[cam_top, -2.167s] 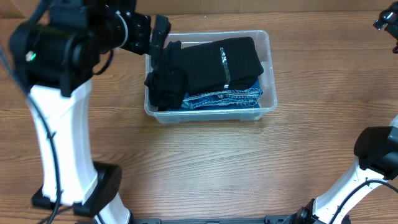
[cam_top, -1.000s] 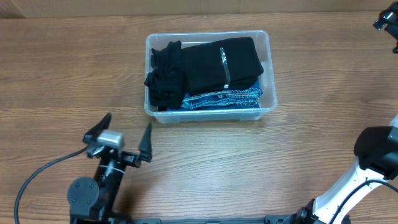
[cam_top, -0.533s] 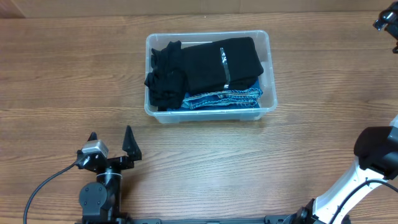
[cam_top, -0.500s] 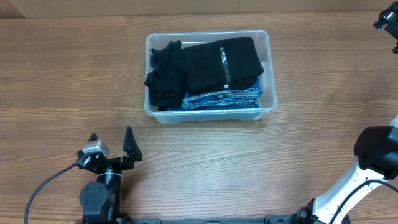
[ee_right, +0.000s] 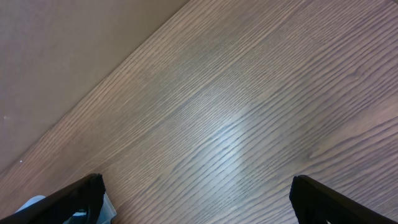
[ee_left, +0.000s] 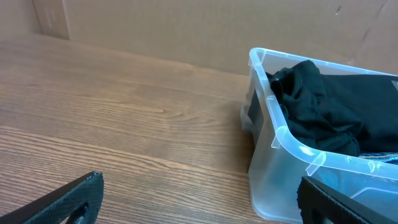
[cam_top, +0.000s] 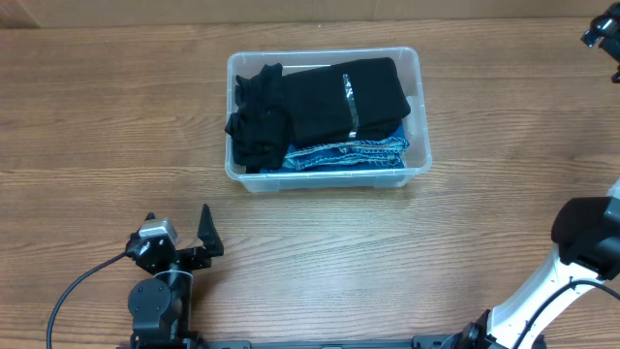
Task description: Pack container
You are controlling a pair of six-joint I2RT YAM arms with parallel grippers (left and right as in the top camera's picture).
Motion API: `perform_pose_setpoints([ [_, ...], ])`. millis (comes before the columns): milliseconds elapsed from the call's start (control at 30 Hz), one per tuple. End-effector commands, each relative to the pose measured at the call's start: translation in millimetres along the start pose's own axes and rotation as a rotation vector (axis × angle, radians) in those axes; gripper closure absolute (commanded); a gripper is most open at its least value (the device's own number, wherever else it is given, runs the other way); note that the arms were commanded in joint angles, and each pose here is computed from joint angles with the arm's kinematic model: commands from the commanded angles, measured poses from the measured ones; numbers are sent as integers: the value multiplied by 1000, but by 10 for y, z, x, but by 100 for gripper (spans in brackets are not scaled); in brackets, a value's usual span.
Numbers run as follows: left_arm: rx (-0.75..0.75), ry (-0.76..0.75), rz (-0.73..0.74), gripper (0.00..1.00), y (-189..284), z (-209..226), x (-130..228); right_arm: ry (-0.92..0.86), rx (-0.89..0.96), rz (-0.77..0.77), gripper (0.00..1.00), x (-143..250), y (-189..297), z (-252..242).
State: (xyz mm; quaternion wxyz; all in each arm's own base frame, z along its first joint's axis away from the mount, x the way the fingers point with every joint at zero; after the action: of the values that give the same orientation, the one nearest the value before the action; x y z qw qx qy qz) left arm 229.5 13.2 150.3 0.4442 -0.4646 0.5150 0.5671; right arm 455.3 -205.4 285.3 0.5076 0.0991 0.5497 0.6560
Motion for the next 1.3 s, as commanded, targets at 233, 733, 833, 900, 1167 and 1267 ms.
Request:
perform_pose_setpoints([
  [233, 0, -25, -12, 0, 7, 6, -20, -2, -7, -13, 0, -29, 45, 3],
  [733, 0, -25, -12, 0, 7, 6, -20, 84, -84, -38, 0, 185, 356, 466],
  [833, 0, -25, -12, 0, 7, 6, -20, 165, -185, -93, 0, 410, 885, 870],
  [900, 0, -25, -12, 0, 7, 6, -20, 217, -251, -120, 0, 589, 1208, 1093],
  [1167, 0, -25, -12, 0, 7, 6, -20, 354, -472, -221, 0, 1207, 2406, 1434],
  [1267, 0, -25, -12, 0, 7, 6, -20, 361, -512, -259, 0, 1330, 2706, 1302],
])
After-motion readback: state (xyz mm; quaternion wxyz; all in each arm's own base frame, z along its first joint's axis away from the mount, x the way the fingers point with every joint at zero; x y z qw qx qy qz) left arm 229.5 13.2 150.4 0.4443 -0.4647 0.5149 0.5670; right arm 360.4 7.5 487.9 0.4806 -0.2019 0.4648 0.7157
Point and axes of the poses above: each gripper's point midway between its finger pads, its own y axis back along the fingers, its own z axis along the line the jaws close on, x = y × z, the point moved 1 cm from there along y, back along the fingers, and after that the axes turned 13 degrees about -y, right-handed, at the moved point
